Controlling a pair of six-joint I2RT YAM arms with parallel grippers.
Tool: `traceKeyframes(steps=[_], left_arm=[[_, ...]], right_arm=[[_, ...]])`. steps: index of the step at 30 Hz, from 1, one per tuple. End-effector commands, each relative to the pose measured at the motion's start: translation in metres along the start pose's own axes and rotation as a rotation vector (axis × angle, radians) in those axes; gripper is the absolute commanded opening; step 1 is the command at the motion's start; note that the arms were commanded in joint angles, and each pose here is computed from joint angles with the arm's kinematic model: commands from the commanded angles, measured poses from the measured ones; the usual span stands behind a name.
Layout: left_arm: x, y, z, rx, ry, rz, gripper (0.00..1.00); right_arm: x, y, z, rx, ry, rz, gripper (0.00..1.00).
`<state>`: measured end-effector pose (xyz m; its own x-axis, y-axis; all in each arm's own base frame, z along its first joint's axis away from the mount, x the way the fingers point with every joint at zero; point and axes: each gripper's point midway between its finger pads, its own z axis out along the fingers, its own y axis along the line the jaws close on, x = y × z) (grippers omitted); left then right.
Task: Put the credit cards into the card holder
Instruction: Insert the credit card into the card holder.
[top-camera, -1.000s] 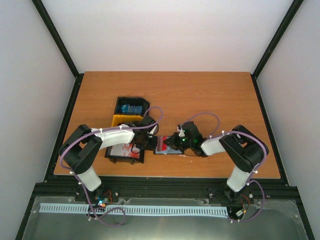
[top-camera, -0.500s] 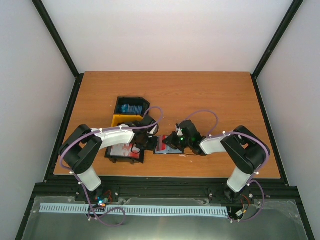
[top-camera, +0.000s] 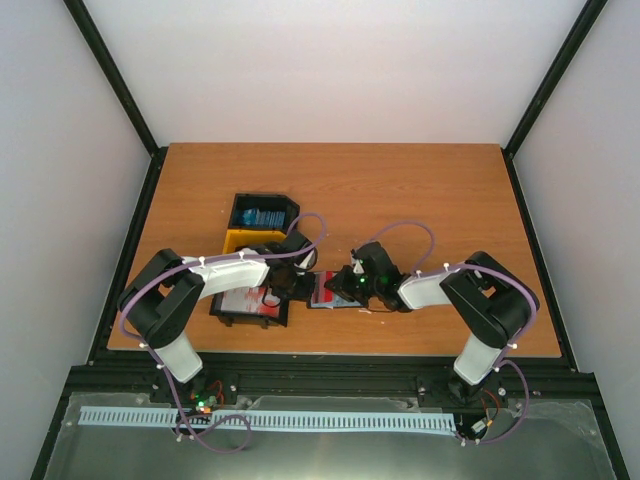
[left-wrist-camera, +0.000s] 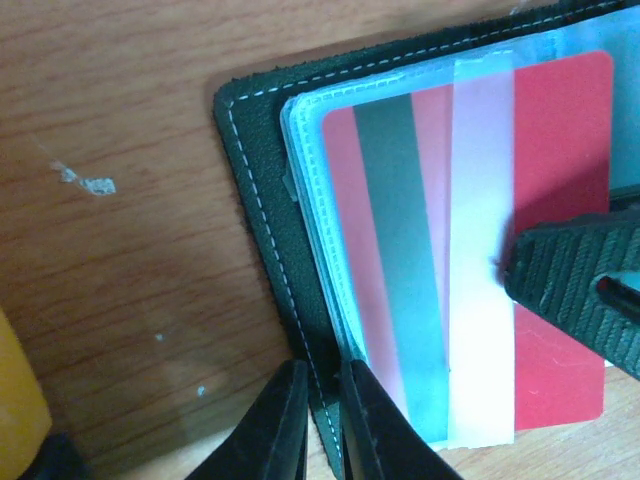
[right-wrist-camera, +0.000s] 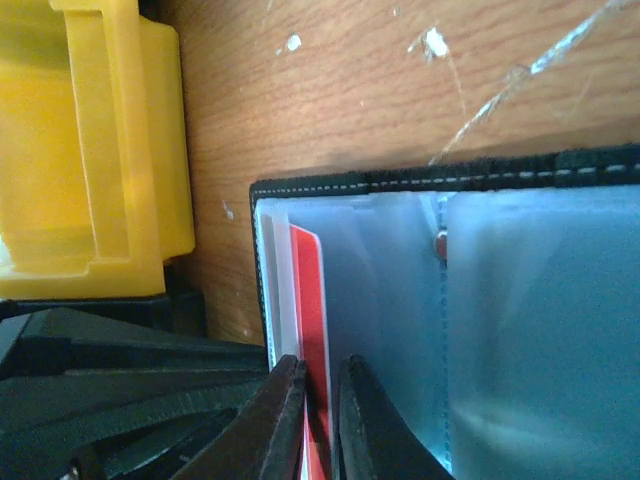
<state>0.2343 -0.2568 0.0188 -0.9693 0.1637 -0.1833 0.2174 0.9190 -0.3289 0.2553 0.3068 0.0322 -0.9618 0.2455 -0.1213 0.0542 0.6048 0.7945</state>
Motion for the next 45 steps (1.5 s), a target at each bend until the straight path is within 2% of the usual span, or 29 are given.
traceKeyframes(steps=[1,8,14,17,22,26,31,38,45], left_arm=[[-0.004,-0.003,-0.005,-0.011,-0.03,0.008,0.12],[-0.015,0.002,-0.017,-0.056,-0.084,-0.011,0.12],[-0.024,-0.009,-0.033,0.008,-0.132,-0.04,0.16],[-0.031,-0.018,-0.048,0.098,-0.172,-0.053,0.21],[-0.036,-0.032,-0.073,0.32,-0.228,-0.043,0.41],[-0.029,-0.051,-0.086,0.476,-0.229,0.051,0.57],[-0.025,-0.065,-0.095,0.57,-0.247,0.122,0.69],[-0.022,-0.057,-0.086,0.585,-0.199,0.042,0.7],[-0.025,-0.036,-0.073,0.475,-0.191,-0.055,0.68]], right_arm=[[0.006,-0.005,0.0,0.039,0.007,-0.004,0.12],[0.012,0.005,-0.006,0.006,0.035,-0.034,0.17],[0.014,0.009,-0.005,-0.03,0.044,-0.024,0.03],[0.012,0.012,-0.007,-0.043,0.029,-0.028,0.03],[0.011,0.017,-0.013,-0.081,0.005,-0.043,0.03],[0.01,0.023,-0.017,-0.122,-0.009,-0.06,0.03],[0.006,0.031,-0.023,-0.184,-0.031,-0.077,0.03],[0.005,0.038,-0.021,-0.232,-0.006,-0.091,0.03],[0.007,0.023,-0.005,-0.127,0.054,-0.099,0.03]])
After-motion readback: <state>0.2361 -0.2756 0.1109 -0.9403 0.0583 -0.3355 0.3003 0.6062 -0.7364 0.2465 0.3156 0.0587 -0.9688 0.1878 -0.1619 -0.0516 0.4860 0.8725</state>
